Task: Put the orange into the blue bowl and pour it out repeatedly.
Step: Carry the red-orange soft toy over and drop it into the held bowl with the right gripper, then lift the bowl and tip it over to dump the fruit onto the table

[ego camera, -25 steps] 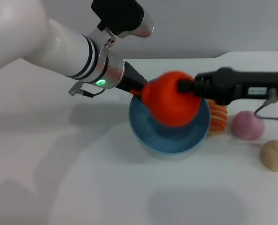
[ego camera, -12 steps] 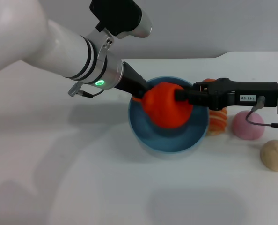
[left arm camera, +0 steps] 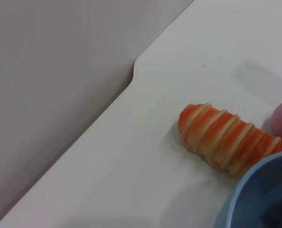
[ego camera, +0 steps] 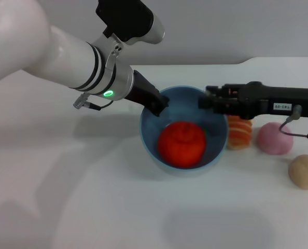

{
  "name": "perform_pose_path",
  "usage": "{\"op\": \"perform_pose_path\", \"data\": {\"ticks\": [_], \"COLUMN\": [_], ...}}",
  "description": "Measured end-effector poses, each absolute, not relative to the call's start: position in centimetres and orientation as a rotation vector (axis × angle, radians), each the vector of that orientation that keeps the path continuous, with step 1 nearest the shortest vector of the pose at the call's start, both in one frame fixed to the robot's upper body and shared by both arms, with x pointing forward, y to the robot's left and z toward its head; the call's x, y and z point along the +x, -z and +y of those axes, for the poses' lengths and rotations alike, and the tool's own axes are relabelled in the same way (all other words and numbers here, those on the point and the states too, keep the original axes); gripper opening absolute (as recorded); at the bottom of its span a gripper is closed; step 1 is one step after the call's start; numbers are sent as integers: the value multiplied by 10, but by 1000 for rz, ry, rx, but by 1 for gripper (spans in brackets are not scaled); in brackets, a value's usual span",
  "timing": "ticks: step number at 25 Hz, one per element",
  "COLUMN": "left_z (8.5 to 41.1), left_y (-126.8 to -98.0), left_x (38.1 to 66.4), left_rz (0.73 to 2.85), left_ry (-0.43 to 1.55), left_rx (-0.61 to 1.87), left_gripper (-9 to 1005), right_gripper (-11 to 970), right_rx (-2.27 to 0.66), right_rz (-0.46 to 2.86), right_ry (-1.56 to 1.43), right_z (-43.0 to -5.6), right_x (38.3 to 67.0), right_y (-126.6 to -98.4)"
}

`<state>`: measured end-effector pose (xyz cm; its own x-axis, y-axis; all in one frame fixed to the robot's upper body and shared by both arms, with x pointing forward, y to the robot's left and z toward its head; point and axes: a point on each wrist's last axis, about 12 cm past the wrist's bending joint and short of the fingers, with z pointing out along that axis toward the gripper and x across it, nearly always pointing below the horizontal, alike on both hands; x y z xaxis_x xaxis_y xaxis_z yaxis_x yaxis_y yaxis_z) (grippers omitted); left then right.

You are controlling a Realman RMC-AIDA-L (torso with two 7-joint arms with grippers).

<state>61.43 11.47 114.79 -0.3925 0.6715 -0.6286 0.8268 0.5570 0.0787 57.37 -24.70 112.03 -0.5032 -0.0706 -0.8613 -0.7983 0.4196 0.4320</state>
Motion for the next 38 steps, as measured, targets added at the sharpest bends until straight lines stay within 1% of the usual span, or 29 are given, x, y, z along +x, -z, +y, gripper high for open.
{"op": "perform_pose_path", "data": {"ticks": [1, 4, 7, 11, 15, 20, 22, 27, 29, 32, 38], "left_z": [115, 116, 116, 112, 108, 106, 100, 84, 79, 74, 68], "left_y": [-1148, -1148, -1150, -1146, -1145, -1151, -1155, -1159, -1158, -1156, -1147], "left_x": [615, 617, 619, 620, 621, 623, 620, 603, 592, 574, 540], "left_rz": [2174, 2164, 2138, 2049, 1999, 1946, 1876, 1706, 1601, 1426, 1112], "left_ry": [326, 313, 292, 241, 214, 179, 132, 25, -50, -148, -261], "left_rx": [1194, 1183, 1191, 1208, 1209, 1230, 1276, 1392, 1441, 1465, 1547], "left_gripper": [0, 0, 0, 0, -1, -1, -1, -1, -2, -2, -1], "right_gripper": [483, 499, 516, 537, 559, 739, 739, 739, 739, 738, 738], "right_rx": [-733, -678, -590, -530, -436, -288, -221, -99, -80, -66, -43], "right_rz": [1859, 1823, 1809, 1742, 1703, 1667, 1658, 1651, 1649, 1651, 1667], "right_ry": [-1129, -1075, -1000, -908, -816, -685, -651, -611, -597, -585, -574], "right_z": [-250, -269, -300, -332, -355, -371, -377, -393, -397, -398, -395], "right_x": [573, 573, 571, 557, 538, 518, 511, 499, 496, 494, 497], "right_y": [-1121, -1125, -1130, -1130, -1117, -1093, -1084, -1076, -1075, -1073, -1067]}}
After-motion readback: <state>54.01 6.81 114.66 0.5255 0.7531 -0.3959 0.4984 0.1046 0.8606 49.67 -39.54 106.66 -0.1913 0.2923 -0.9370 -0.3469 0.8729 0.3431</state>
